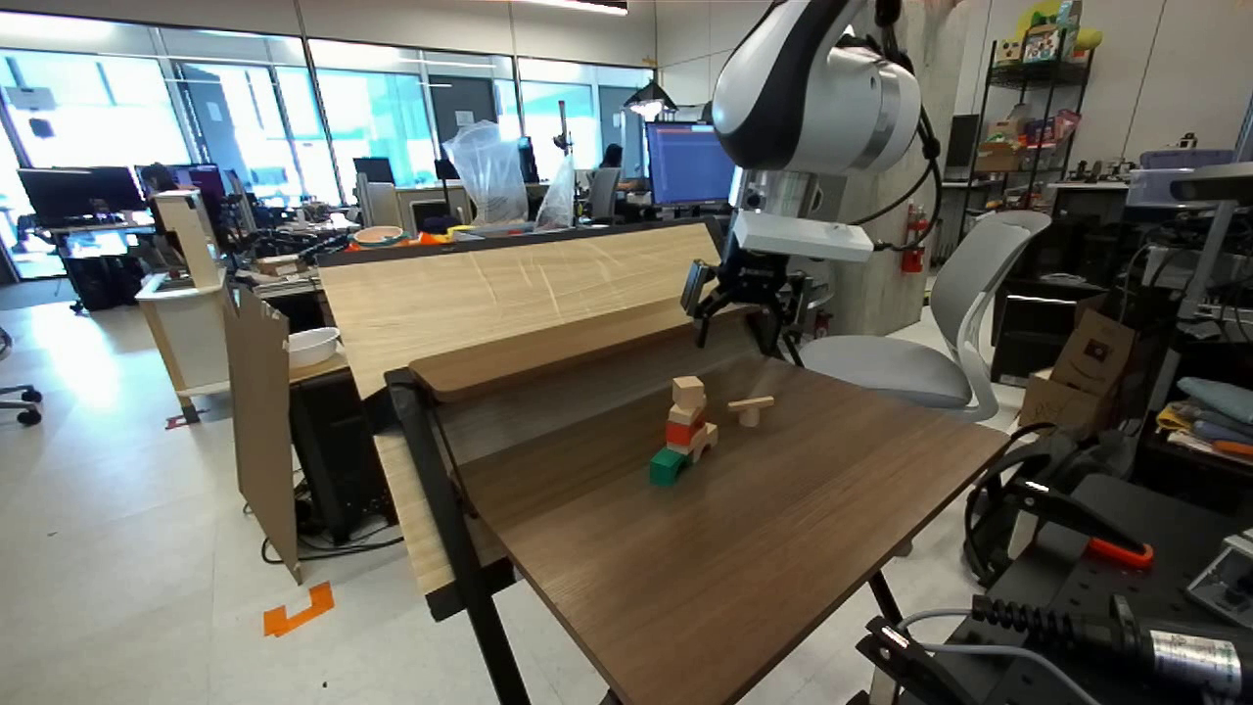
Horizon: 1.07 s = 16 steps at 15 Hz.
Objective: Place the wooden cube on the desk
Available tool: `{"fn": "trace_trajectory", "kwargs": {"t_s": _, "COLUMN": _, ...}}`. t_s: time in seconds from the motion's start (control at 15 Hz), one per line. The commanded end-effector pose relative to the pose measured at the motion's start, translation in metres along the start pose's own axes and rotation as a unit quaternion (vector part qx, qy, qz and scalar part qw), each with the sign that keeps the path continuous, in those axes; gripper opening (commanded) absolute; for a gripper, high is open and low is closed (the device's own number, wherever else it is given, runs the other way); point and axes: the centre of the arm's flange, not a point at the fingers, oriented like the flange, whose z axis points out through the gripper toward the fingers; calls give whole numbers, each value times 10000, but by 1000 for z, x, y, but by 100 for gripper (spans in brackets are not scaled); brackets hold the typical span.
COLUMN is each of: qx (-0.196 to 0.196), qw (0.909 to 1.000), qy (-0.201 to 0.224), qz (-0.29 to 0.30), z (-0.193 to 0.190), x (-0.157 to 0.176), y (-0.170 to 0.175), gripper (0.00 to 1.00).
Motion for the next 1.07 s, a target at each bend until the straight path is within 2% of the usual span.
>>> {"fn": "trace_trajectory", "kwargs": {"t_s": 0.0, "qx": 103, "qw": 9997, "qy": 199, "qz": -45, "z": 11, "x": 4, "y": -14, "gripper": 100}}
{"fn": "trace_trajectory", "kwargs": {"t_s": 0.47, "qx": 136, "qw": 9986, "qy": 457, "qz": -247, "z": 27, "x": 1, "y": -28, "gripper": 100}}
{"fn": "trace_trajectory", "kwargs": {"t_s": 1.0, "qx": 228, "qw": 9985, "qy": 345, "qz": -360, "z": 29, "x": -10, "y": -45, "gripper": 100}}
